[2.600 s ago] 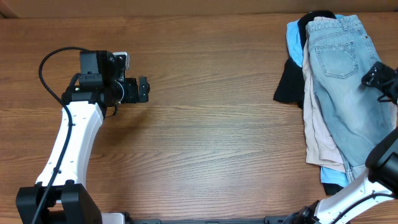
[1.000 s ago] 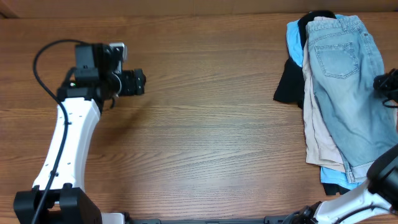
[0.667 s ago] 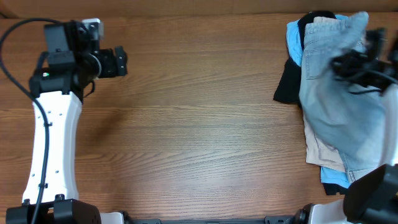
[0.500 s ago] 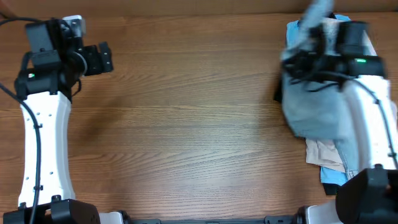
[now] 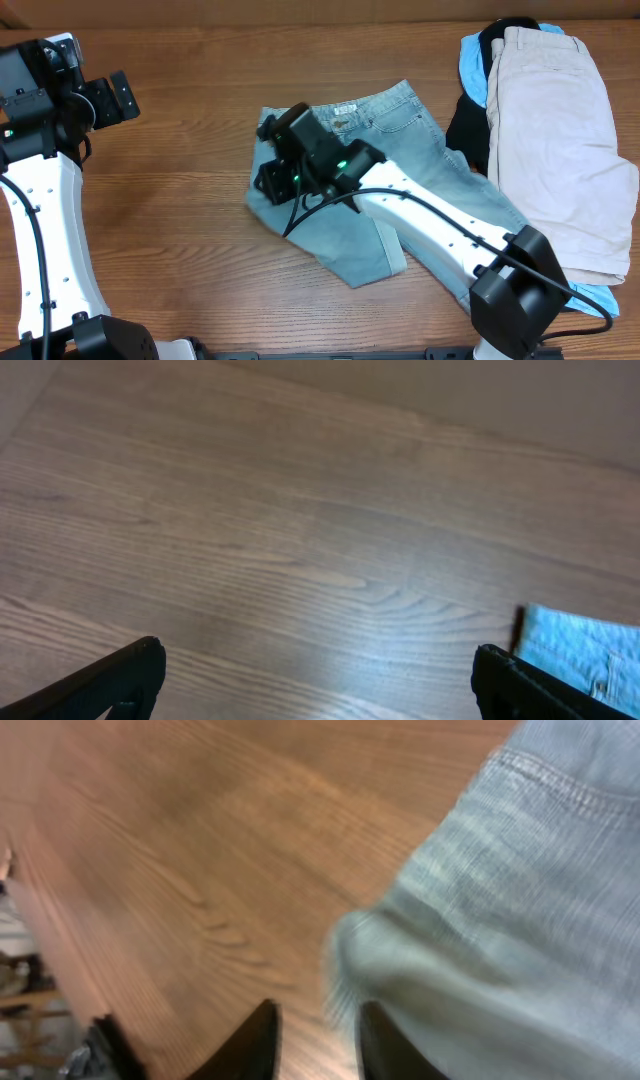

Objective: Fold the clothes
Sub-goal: 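Grasp the denim shorts with the right gripper and drag them leftward, then grip the shorts waistband with both grippers and pull them flat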

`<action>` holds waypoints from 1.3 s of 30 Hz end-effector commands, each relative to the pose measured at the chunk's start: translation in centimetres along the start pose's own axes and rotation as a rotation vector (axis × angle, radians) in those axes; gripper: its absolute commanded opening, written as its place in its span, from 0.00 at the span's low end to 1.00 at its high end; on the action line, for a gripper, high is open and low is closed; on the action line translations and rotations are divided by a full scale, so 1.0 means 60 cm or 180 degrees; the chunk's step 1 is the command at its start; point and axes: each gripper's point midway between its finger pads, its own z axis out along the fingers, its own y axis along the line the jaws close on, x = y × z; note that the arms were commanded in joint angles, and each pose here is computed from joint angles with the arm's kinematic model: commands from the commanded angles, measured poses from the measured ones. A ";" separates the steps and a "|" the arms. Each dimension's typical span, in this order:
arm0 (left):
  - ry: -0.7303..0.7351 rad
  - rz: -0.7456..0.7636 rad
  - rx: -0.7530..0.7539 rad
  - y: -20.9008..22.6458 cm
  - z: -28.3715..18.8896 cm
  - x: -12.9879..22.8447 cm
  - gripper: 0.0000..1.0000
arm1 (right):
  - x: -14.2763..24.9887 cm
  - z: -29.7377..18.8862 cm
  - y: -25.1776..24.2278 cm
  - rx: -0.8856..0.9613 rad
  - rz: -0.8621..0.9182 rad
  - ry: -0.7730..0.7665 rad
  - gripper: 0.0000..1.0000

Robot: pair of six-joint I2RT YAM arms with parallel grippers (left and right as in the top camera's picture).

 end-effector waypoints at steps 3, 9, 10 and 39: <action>-0.0078 0.0131 0.0137 -0.017 -0.021 -0.014 1.00 | -0.045 -0.065 -0.028 0.0138 0.0221 -0.0177 0.56; 0.0120 0.0242 0.0827 -0.108 -0.017 0.014 0.91 | -0.095 -0.181 -0.164 0.0525 0.0727 -0.0424 0.69; 0.0192 0.0280 0.0923 -0.127 -0.014 0.024 0.90 | -0.099 -0.202 -0.198 0.0607 0.0838 -0.0478 0.73; 0.2241 0.1817 0.1170 -0.385 0.208 0.413 0.13 | -0.040 -0.335 -0.449 0.1356 0.1445 -0.0456 0.75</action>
